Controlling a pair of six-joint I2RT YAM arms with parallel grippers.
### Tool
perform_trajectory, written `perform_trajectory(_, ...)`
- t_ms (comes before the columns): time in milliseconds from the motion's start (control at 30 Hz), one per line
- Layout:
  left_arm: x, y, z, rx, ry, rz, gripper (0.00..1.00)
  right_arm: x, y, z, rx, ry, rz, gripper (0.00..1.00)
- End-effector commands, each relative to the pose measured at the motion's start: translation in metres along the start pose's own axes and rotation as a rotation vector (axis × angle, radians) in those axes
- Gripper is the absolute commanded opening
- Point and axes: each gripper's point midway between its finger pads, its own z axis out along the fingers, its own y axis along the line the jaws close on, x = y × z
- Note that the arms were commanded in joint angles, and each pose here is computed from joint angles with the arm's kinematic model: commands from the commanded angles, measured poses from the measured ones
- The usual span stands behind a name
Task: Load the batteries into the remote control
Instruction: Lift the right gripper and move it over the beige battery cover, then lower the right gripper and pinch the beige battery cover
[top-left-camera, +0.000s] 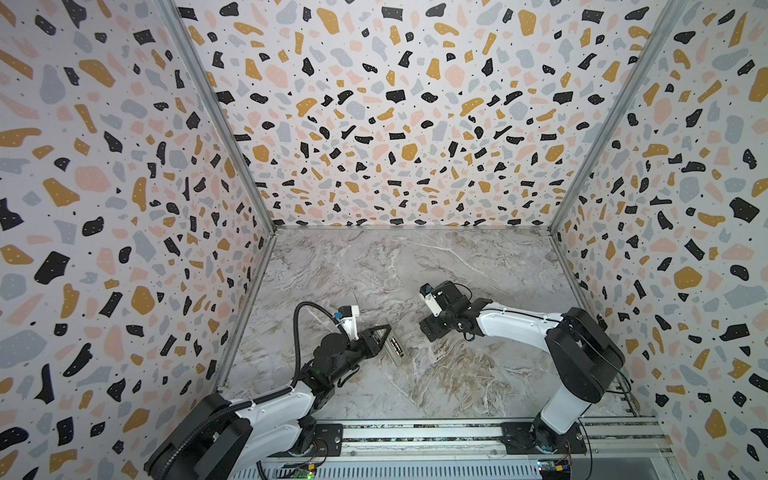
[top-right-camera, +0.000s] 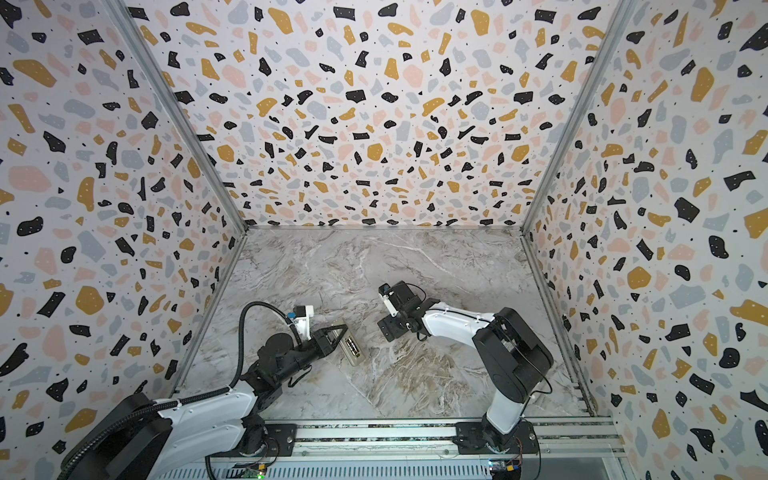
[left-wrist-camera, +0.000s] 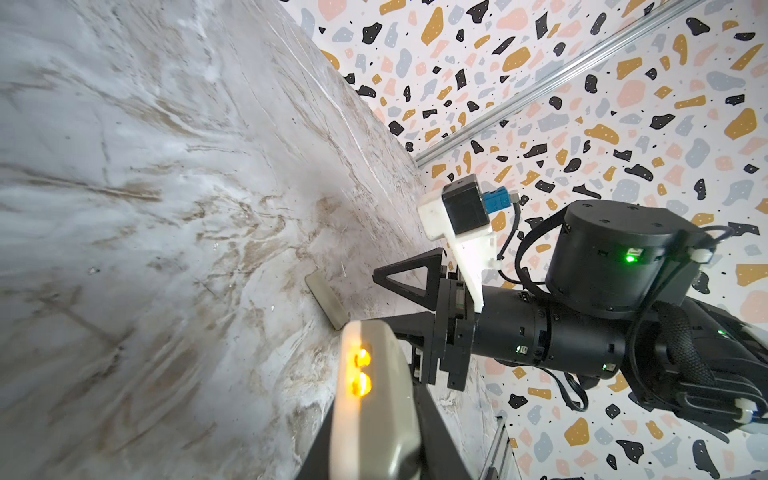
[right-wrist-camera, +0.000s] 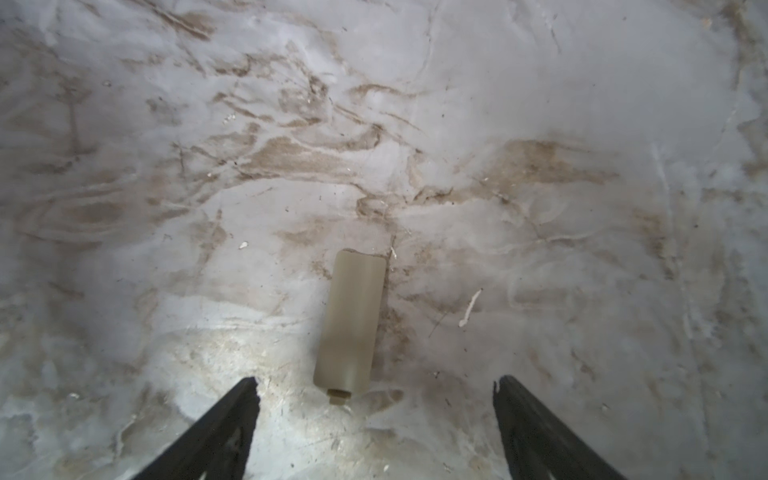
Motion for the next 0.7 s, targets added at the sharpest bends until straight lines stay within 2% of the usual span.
perform_trajectory(0,-0.015,-0.013,-0.002,0.058,-0.070,0.002,0.00,-0.013,0.005,0.000,-0.002,-0.024,0.004,0.90)
perform_trajectory(100,-0.015,-0.013,-0.002,0.059,-0.072,0.000,0.00,-0.011,0.006,0.006,-0.012,-0.013,0.006,0.84)
perform_trajectory(367,-0.014,-0.009,-0.004,0.051,-0.078,-0.005,0.00,-0.004,0.009,0.016,-0.022,0.012,0.008,0.59)
perform_trajectory(667,-0.014,-0.008,-0.002,0.048,-0.074,-0.006,0.00,0.000,0.009,0.022,-0.021,0.026,0.009,0.45)
